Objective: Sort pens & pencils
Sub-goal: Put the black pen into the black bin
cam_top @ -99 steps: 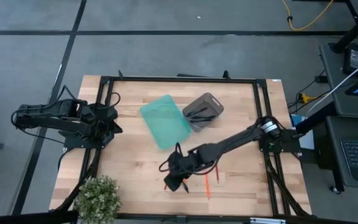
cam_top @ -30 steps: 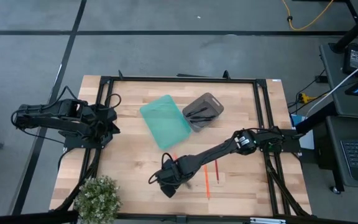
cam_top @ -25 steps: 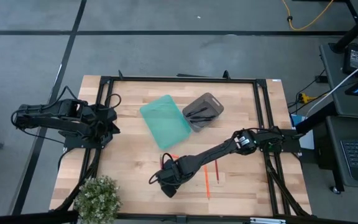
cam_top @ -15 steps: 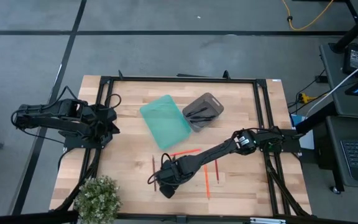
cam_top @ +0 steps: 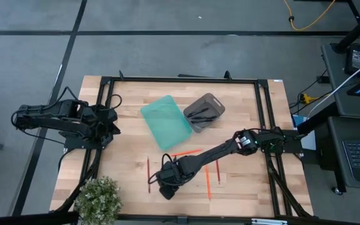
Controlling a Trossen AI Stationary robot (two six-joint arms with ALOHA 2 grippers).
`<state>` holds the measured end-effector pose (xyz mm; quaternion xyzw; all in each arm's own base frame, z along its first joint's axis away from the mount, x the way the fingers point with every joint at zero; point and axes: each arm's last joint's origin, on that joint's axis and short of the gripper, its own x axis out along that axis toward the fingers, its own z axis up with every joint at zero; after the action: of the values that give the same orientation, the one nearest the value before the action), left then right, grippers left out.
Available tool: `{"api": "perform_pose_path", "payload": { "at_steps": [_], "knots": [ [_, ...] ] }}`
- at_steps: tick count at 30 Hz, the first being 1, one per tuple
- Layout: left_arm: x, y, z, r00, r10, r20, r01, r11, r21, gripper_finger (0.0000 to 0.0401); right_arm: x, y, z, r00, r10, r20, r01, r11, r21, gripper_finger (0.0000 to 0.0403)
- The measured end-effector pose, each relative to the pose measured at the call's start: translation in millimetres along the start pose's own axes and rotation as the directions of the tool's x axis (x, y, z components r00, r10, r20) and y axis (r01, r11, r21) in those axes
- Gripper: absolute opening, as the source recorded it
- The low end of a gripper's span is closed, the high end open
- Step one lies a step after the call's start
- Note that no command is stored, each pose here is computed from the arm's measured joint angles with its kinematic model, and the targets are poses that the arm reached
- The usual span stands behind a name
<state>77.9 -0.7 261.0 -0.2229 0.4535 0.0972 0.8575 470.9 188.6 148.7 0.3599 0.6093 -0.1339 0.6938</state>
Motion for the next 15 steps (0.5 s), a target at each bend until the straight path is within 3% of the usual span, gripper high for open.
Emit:
{"api": "perform_pose_path", "payload": {
  "at_steps": [15],
  "knots": [
    [0.0,0.0,0.0,1.0,0.0,0.0,0.0,1.0,0.025,0.0043,-4.6,-11.9,24.0,1.0,0.011,-0.001,-0.011,0.998,0.054,0.0123]
  ]
}}
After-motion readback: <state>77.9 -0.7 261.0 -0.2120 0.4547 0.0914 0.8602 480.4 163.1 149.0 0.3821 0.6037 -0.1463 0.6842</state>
